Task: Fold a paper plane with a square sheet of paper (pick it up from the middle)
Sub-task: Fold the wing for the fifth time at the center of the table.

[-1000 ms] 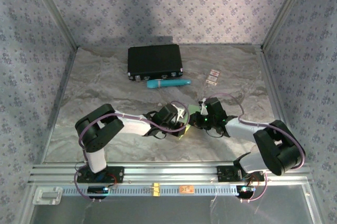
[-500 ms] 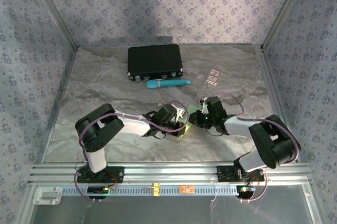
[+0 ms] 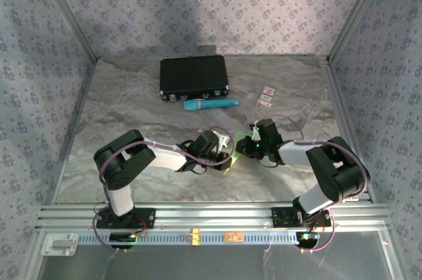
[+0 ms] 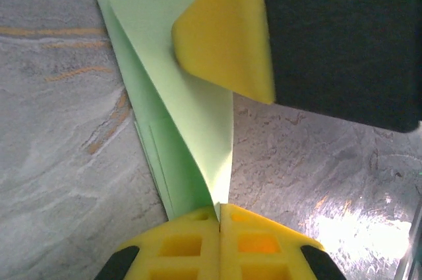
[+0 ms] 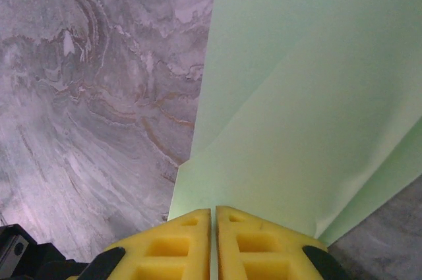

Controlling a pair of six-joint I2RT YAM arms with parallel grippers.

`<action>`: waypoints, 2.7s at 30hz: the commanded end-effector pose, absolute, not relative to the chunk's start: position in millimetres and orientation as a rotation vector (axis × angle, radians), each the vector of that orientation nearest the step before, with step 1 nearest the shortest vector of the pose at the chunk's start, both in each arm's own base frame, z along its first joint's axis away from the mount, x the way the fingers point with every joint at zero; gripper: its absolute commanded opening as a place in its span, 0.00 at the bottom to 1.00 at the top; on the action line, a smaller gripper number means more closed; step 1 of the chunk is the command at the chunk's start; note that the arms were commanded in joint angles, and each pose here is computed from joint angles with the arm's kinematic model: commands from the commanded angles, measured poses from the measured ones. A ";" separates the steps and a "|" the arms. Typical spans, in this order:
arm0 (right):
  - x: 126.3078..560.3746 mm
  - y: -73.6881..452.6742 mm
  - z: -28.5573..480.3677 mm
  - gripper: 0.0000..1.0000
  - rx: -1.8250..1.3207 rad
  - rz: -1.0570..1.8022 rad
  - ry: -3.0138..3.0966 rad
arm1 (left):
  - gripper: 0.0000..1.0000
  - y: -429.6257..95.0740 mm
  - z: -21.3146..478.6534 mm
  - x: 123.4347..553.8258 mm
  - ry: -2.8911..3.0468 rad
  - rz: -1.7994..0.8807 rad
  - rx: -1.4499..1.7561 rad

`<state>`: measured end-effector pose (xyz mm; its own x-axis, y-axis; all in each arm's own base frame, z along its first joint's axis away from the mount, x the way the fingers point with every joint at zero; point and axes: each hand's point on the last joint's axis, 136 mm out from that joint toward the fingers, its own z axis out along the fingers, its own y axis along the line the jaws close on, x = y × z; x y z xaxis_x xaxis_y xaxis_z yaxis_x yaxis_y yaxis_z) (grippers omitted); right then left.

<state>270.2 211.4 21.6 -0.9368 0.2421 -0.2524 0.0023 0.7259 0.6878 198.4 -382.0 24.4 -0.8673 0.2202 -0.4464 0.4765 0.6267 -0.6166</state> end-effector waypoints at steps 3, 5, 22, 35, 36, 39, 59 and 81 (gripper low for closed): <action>272.8 204.4 8.2 0.12 0.202 0.976 2.647 | 0.07 -366.7 1.8 182.0 2.634 -1.090 0.566; 271.6 202.8 4.6 0.12 0.207 0.964 2.661 | 0.10 -368.8 6.4 179.3 2.629 -1.123 0.574; 266.7 192.5 -8.8 0.10 0.255 0.900 2.706 | 0.00 -364.7 18.8 155.0 2.628 -1.257 0.645; 266.9 189.9 -10.8 0.10 0.271 0.883 2.710 | 0.04 -355.6 18.1 139.5 2.655 -1.288 0.699; 267.1 189.9 -10.9 0.10 0.270 0.881 2.710 | 0.03 -354.7 17.5 138.1 2.658 -1.290 0.704; 267.0 189.3 -12.3 0.10 0.278 0.877 2.716 | 0.00 -352.6 17.0 134.5 2.666 -1.296 0.716; 264.8 188.1 -14.6 0.10 0.303 0.876 2.716 | 0.00 -340.7 17.7 131.6 2.670 -1.261 0.691; 265.6 188.7 -13.2 0.10 0.327 0.889 2.705 | 0.03 -411.7 64.1 203.5 2.511 -1.292 0.564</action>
<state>272.6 211.5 18.8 -0.9428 0.2538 -0.2161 0.0327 0.7157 0.6976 196.0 -410.5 70.1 -0.8789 0.2338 -0.4157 0.4753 0.5014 -0.7230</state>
